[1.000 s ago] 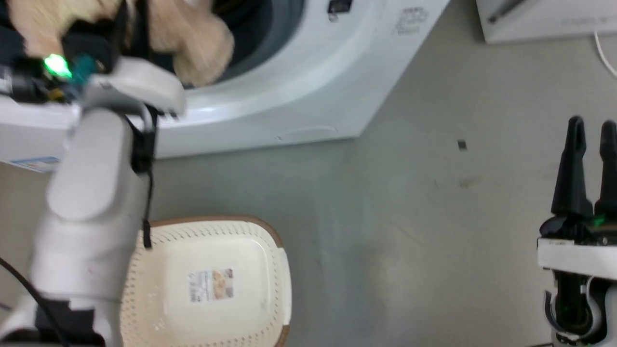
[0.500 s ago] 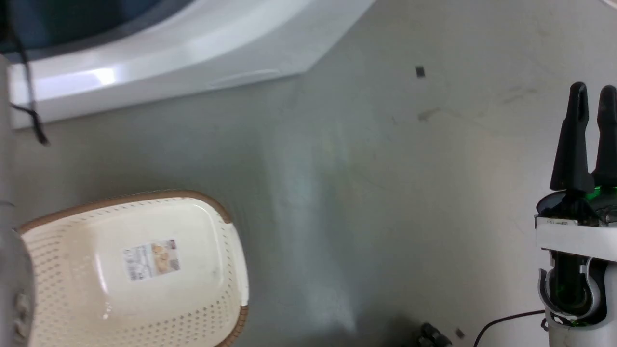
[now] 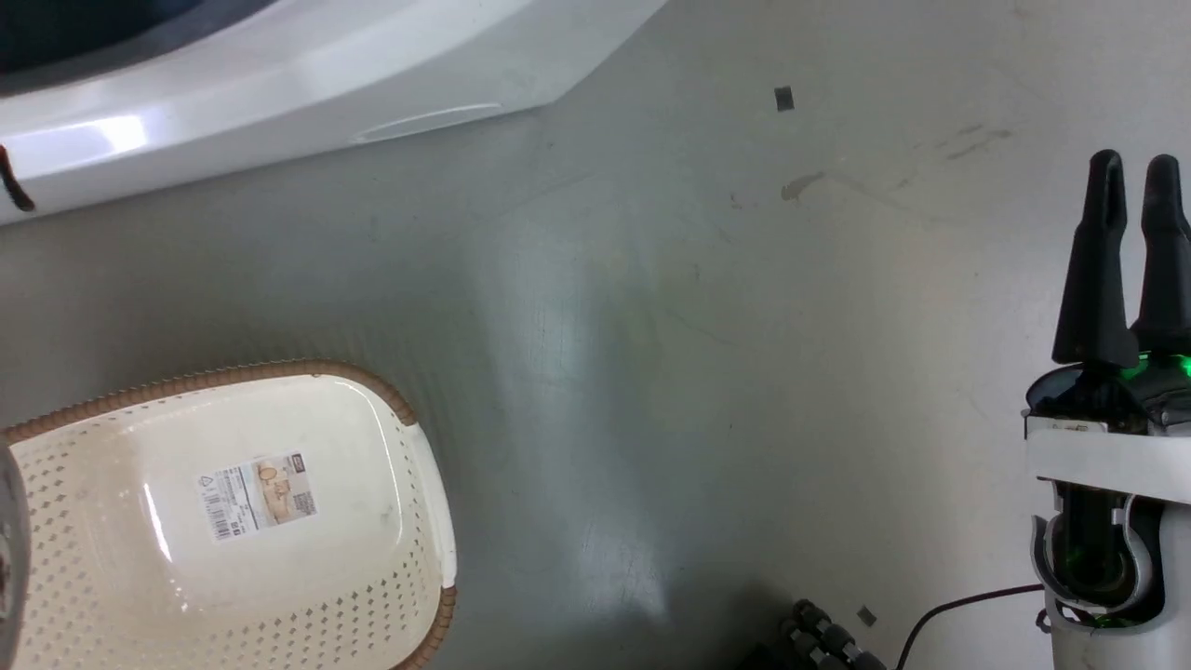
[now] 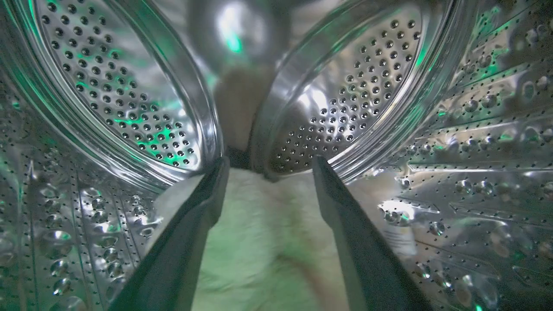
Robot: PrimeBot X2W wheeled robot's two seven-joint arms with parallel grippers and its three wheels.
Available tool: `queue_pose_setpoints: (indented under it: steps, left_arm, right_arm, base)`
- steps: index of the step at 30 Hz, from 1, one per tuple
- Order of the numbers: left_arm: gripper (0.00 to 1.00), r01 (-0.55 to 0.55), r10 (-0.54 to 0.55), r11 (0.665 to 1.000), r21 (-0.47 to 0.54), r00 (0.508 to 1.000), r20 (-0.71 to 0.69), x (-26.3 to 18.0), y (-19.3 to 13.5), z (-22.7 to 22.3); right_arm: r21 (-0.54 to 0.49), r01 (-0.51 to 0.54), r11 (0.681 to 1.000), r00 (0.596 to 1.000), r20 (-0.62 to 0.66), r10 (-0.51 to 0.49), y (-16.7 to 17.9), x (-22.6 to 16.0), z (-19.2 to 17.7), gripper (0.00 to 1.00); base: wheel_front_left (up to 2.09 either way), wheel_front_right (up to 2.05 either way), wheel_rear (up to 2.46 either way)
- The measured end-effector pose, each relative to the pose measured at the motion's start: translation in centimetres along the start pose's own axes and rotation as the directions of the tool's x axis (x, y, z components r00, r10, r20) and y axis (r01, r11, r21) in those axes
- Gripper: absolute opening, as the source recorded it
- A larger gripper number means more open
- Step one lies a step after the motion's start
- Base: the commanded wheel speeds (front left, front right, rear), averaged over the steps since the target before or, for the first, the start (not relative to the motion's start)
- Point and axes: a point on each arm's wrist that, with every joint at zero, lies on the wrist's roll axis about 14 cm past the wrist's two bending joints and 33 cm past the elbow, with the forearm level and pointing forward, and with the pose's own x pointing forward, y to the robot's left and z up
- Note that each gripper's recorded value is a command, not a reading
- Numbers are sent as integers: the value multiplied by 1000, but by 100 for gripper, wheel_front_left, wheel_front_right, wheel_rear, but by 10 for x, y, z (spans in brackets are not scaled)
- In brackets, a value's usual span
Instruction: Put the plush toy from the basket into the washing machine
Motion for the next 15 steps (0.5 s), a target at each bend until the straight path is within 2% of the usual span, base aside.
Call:
queue_pose_setpoints:
  steps: [9,15]
  left_arm:
    - [100,7,-6,1000,8,998,-56,-33,4,1]
    - [100,1,-1,1000,12,998,-57,-74,11,15]
  right_arm:
    - [6,-44,999,998,53,44,16,0,21,100]
    - [5,-85,996,993,85,84,30,-3,34,100]
  base:
    - [0,0,0]
    - [0,0,0]
